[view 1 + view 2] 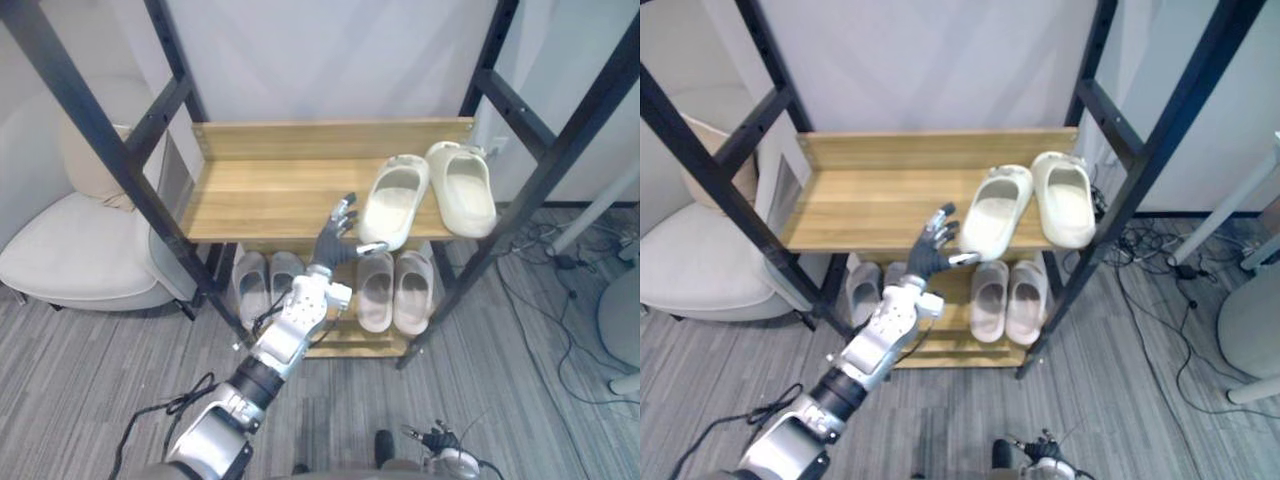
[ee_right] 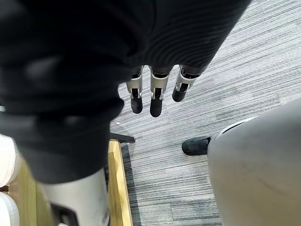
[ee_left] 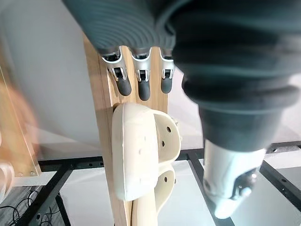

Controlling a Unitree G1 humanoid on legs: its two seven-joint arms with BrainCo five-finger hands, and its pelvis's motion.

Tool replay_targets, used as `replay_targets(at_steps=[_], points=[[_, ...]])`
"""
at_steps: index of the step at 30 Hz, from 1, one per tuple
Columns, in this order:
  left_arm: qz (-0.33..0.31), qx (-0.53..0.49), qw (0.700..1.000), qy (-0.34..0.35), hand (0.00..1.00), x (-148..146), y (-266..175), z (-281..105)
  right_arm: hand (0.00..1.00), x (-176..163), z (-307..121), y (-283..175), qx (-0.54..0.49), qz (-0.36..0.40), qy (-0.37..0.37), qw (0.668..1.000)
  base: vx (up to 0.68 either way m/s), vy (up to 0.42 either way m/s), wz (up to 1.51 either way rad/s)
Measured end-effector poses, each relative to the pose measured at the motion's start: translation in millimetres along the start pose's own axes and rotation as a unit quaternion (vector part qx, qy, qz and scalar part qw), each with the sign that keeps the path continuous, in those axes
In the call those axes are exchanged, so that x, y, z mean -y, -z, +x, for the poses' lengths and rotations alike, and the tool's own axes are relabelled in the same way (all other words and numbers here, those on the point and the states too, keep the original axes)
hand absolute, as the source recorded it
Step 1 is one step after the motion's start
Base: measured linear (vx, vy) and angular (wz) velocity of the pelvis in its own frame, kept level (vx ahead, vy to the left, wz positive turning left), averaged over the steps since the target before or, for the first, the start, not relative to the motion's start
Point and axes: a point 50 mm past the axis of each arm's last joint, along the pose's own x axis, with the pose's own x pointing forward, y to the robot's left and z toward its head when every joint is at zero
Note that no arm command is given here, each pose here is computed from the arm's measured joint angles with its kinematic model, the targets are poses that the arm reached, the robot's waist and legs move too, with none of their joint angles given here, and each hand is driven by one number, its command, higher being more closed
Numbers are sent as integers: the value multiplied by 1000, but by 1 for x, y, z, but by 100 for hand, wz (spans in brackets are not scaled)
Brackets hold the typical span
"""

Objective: Organize the slippers on the shoe rack

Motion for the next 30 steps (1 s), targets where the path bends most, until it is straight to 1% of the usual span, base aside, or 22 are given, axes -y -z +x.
replay_targets(at_steps=[7, 14, 20, 27, 30], points=[[6, -7, 1000, 6, 0, 10, -1, 12, 0, 1, -1, 2, -3, 2, 10, 1000, -11, -8, -5], [27, -2, 1000, -3, 0, 11, -8, 27, 0, 5, 0, 3, -6, 18, 22, 1000, 18, -5, -15], [22, 6, 999, -34, 0, 2, -13, 35, 0, 7, 0, 4, -9, 33, 31, 999, 20, -11, -13], [14, 4, 998, -54, 0, -4, -15, 39, 0, 9, -1, 8, -16, 62, 42, 997, -12, -20, -7], [12, 4, 998, -58, 0, -6, -16, 39, 0, 9, -1, 8, -16, 63, 41, 997, -5, -7, -2]])
